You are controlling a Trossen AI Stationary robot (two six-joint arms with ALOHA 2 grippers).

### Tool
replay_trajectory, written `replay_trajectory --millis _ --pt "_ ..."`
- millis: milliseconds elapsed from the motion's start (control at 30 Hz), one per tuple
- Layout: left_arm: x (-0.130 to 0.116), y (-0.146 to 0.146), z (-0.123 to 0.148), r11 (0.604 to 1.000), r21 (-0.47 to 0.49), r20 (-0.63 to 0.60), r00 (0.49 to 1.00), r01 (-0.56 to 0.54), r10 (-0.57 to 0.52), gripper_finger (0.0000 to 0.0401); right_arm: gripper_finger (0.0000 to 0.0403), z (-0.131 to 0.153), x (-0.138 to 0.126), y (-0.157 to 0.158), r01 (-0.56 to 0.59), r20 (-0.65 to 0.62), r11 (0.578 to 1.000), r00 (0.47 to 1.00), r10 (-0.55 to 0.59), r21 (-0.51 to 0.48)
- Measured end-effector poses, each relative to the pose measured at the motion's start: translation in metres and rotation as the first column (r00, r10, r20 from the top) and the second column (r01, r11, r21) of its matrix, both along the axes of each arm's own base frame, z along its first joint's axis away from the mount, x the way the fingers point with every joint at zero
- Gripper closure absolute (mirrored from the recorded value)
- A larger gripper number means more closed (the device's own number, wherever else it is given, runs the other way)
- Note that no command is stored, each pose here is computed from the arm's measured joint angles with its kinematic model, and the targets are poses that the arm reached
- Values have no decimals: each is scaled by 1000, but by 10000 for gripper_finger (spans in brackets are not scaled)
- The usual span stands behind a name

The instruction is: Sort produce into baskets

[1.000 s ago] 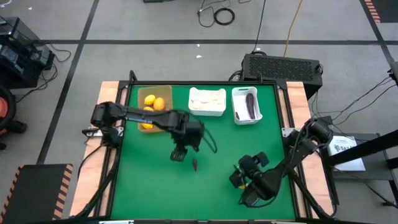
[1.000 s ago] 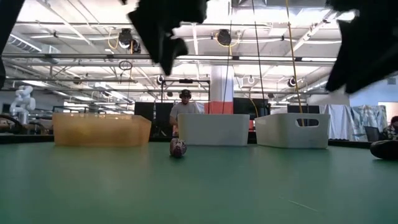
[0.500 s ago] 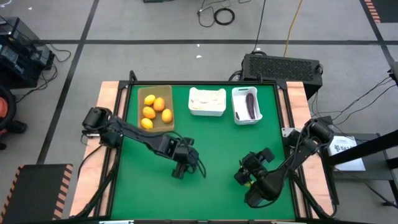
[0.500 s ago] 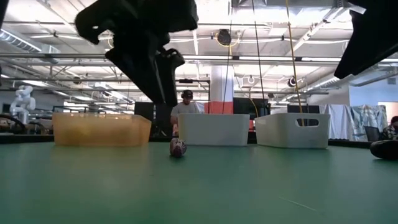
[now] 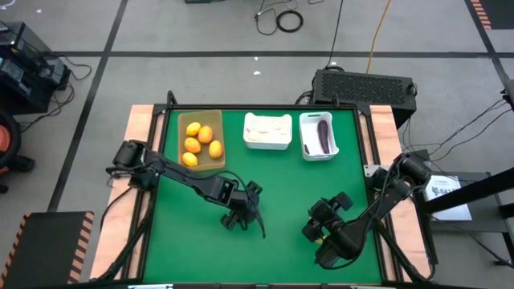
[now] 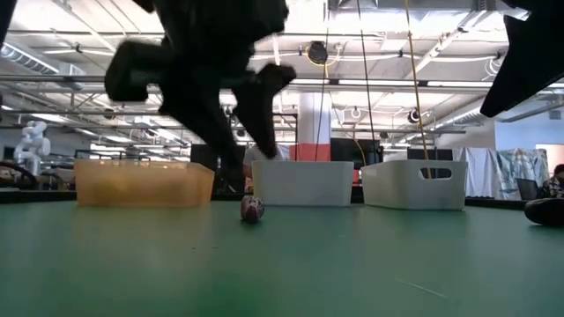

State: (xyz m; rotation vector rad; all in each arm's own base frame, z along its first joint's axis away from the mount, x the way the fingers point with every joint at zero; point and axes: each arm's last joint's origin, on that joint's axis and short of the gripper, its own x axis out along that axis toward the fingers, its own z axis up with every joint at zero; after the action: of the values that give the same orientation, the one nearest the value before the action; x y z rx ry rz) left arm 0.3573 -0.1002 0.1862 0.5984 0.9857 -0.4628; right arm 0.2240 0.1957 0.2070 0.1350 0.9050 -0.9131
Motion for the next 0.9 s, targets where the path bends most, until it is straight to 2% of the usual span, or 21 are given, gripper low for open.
replay_trajectory --millis 333,633,733,900 --pt "8 3 -31 999 32 -73 997 40 -37 189 122 -1 1 1 -3 12 1000 1000 3 10" --pt "13 10 -43 999 32 -96 995 22 -18 190 122 -1 1 1 -18 7 1000 1000 18 3" --pt "15 13 -43 1000 28 -87 996 12 -9 202 122 -1 2 1 -22 6 1000 1000 21 3" --pt "16 19 -42 999 32 -79 997 -7 10 247 122 -1 2 1 -25 4 1000 1000 25 1"
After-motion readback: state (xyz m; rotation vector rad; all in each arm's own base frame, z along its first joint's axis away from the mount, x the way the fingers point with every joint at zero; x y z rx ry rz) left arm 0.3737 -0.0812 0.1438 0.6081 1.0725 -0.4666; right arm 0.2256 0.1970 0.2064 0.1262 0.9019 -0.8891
